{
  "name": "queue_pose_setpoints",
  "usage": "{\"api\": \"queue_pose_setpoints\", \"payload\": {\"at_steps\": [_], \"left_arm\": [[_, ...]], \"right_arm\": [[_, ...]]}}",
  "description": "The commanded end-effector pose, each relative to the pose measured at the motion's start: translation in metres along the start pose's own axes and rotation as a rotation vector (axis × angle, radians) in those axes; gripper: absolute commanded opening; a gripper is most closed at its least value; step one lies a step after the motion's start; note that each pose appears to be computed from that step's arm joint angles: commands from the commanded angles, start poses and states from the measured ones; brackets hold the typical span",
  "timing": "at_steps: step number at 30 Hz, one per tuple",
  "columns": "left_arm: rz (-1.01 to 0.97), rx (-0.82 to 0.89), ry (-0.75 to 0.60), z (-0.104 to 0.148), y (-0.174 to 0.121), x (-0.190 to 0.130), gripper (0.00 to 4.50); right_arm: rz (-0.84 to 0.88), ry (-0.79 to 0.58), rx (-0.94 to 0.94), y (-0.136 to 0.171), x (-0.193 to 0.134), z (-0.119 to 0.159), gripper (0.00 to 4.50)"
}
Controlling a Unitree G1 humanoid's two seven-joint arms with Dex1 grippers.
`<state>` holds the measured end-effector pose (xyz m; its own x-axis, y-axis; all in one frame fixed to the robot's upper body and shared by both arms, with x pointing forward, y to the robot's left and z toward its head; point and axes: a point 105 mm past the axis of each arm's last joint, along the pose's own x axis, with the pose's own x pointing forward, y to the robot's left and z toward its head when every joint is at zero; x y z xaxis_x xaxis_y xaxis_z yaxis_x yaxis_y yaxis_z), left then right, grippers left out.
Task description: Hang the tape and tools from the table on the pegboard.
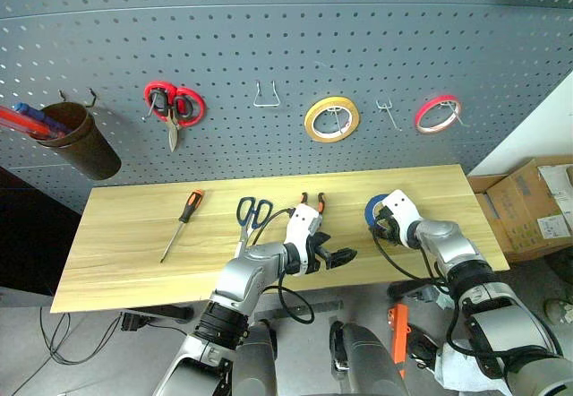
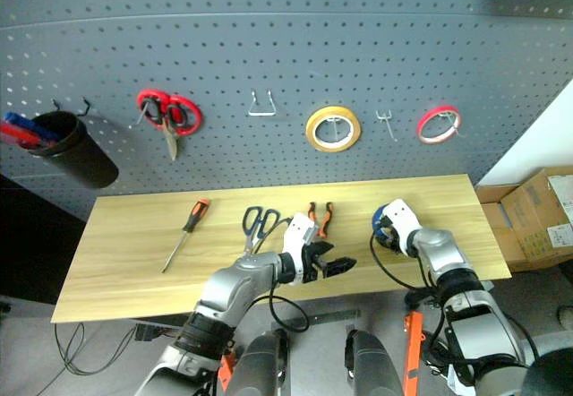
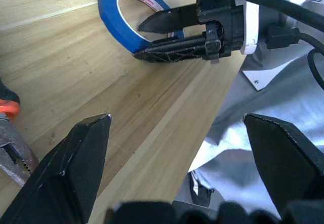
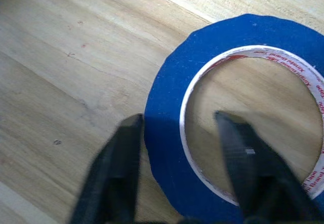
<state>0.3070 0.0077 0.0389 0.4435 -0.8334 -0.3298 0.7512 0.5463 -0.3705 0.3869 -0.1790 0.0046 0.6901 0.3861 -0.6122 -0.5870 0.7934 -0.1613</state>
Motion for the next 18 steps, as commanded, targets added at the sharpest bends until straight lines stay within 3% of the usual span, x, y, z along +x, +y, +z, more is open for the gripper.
{"api": "queue_pose_setpoints", "payload": {"at_steps": [1,2,8,18], "left_arm": [[-0.036,0.037,-0.035,0.011,-0.009,0.003,4.5],[-0.039,0.039,-0.036,0.012,-0.009,0.003,4.5],[-0.072,0.08,-0.047,0.019,-0.011,0.002,4.5],[-0.302,0.11,-0.082,0.052,-0.035,-0.051,4.5]], "right_arm": [[0.004,0.033,0.022,0.0,-0.003,-0.015,0.84],[0.001,0.03,0.026,0.0,-0.004,-0.015,0.59],[-0.092,-0.042,-0.098,0.002,-0.024,-0.011,0.56],[-0.316,-0.298,-0.286,0.065,-0.087,0.019,0.56]]}}
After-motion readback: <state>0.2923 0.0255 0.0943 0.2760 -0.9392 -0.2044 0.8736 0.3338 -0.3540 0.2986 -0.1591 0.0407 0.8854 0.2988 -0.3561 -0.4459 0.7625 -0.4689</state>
